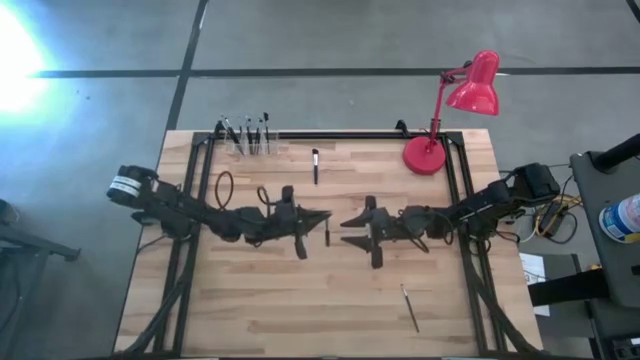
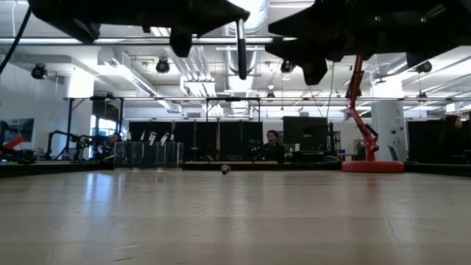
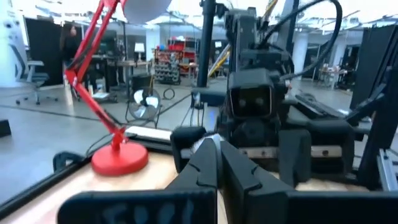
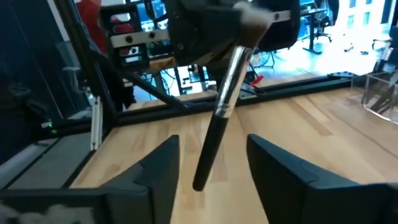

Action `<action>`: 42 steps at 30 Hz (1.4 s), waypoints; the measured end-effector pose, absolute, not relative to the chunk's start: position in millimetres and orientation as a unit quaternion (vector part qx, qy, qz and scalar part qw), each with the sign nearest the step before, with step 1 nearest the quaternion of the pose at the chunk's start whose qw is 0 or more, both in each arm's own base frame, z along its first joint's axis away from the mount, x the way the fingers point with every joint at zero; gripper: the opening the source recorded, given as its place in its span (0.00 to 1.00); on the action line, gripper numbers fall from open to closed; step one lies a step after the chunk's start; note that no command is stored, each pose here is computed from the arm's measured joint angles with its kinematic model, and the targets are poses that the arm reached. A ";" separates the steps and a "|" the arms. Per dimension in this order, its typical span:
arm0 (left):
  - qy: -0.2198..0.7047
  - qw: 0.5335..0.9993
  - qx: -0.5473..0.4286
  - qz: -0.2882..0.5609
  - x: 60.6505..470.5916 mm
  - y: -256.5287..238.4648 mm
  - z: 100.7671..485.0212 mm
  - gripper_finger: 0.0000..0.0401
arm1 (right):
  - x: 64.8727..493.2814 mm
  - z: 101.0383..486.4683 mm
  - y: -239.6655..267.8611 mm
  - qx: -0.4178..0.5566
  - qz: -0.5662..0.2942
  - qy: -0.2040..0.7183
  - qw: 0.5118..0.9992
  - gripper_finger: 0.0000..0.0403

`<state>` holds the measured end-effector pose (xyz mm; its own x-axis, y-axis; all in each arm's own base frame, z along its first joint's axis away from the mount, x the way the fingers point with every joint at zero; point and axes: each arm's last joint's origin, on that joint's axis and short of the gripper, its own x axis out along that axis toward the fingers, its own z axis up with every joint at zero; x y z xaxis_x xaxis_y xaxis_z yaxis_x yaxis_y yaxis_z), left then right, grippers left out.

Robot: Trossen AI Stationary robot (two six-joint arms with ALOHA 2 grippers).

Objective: Pick & Place Makeup Brushes
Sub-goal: Put the blush brush into the transparent organizer

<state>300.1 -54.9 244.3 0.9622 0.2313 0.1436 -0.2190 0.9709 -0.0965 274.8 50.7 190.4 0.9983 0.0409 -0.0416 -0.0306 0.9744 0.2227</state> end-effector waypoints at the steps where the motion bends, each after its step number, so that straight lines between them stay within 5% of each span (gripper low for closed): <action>1: -0.081 0.990 -0.041 0.111 301.0 -55.2 246.6 0.00 | 275.4 191.6 51.3 0.112 0.019 0.021 0.993 0.47; 27: -0.118 0.990 -0.025 0.077 323.9 -62.6 272.2 0.00 | 297.6 196.3 58.2 0.130 0.014 0.007 0.991 0.49; 42: -0.113 0.989 -0.070 0.070 316.8 -62.9 282.6 0.06 | 300.8 193.8 61.6 0.081 0.015 0.011 0.997 0.08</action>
<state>316.8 -62.9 282.6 0.9646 0.1542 0.2138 -0.1226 0.9805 -0.1539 300.8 61.6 193.8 0.9993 0.0319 -0.0194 -0.0283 0.9864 0.1617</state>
